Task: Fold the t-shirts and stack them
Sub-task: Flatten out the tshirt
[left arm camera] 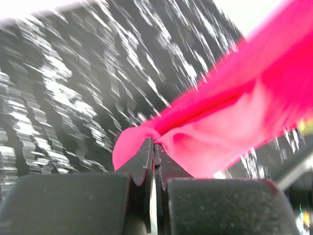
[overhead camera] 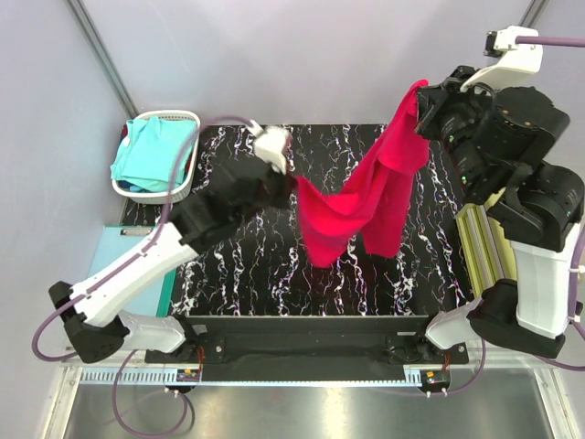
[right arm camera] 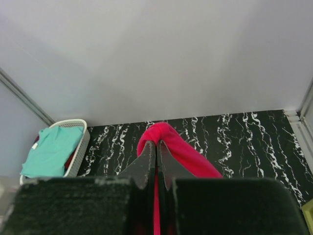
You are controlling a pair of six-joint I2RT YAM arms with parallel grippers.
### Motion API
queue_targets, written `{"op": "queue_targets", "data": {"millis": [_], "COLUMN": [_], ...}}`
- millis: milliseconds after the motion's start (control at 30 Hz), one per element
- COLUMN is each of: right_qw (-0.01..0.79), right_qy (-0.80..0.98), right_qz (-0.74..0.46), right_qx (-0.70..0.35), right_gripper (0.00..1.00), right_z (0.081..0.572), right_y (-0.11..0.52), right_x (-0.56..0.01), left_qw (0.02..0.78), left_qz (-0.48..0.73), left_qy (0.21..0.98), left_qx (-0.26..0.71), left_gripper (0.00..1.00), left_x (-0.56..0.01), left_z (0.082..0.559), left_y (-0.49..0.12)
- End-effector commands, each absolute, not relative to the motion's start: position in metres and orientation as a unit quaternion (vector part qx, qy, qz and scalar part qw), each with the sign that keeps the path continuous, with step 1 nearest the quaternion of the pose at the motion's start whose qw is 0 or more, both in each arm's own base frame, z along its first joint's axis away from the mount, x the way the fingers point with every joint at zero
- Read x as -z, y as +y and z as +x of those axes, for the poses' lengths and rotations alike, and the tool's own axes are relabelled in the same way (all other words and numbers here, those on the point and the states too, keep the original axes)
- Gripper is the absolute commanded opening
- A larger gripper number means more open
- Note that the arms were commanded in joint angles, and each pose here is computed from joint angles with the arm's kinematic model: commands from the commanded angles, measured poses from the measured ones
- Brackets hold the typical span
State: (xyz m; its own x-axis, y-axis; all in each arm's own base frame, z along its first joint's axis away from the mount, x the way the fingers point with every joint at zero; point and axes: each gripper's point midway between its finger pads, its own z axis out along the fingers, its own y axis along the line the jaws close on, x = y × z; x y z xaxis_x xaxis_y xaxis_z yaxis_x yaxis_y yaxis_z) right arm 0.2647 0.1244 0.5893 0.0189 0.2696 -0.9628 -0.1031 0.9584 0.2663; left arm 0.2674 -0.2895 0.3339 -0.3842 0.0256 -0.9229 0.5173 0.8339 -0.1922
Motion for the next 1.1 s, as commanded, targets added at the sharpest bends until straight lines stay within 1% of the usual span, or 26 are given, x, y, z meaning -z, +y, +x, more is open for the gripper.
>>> {"op": "queue_targets", "data": {"millis": [0,133,267,300,500,700,833,1067], "right_qw": [0.72,0.715,0.722,0.723,0.731,0.751,0.766,0.775], "right_qy": [0.679,0.684,0.672,0.67,0.654,0.617,0.6,0.597], "right_qz": [0.093,0.122,0.161,0.165,0.197,0.233,0.229,0.207], "right_qx": [-0.113,-0.077,-0.036,-0.03,0.002,-0.021,-0.009,-0.007], "right_gripper": [0.0,0.0,0.0,0.0,0.0,0.0,0.0,0.0], "right_z": [0.269,0.274,0.273,0.272,0.263,0.239,0.223,0.221], "right_y": [0.115,0.105,0.084,0.081,0.057,0.027,0.006,0.007], "right_x": [-0.591,-0.58,-0.574,-0.573,-0.576,-0.603,-0.619,-0.629], "left_qw": [0.597,0.644,0.687,0.69,0.712,0.725,0.728,0.724], "left_qz": [0.113,0.034,-0.026,-0.045,-0.101,-0.142,-0.156,-0.146], "left_qy": [0.776,0.754,0.722,0.719,0.694,0.673,0.667,0.674], "left_qx": [0.167,0.126,0.086,0.062,-0.002,0.004,0.016,0.015], "left_gripper": [0.0,0.0,0.0,0.0,0.0,0.0,0.0,0.0], "left_x": [-0.418,-0.472,-0.519,-0.522,-0.548,-0.57,-0.574,-0.571], "left_z": [0.28,0.286,0.277,0.276,0.26,0.236,0.223,0.22], "left_y": [-0.229,-0.175,-0.127,-0.112,-0.062,-0.031,-0.018,-0.018]}}
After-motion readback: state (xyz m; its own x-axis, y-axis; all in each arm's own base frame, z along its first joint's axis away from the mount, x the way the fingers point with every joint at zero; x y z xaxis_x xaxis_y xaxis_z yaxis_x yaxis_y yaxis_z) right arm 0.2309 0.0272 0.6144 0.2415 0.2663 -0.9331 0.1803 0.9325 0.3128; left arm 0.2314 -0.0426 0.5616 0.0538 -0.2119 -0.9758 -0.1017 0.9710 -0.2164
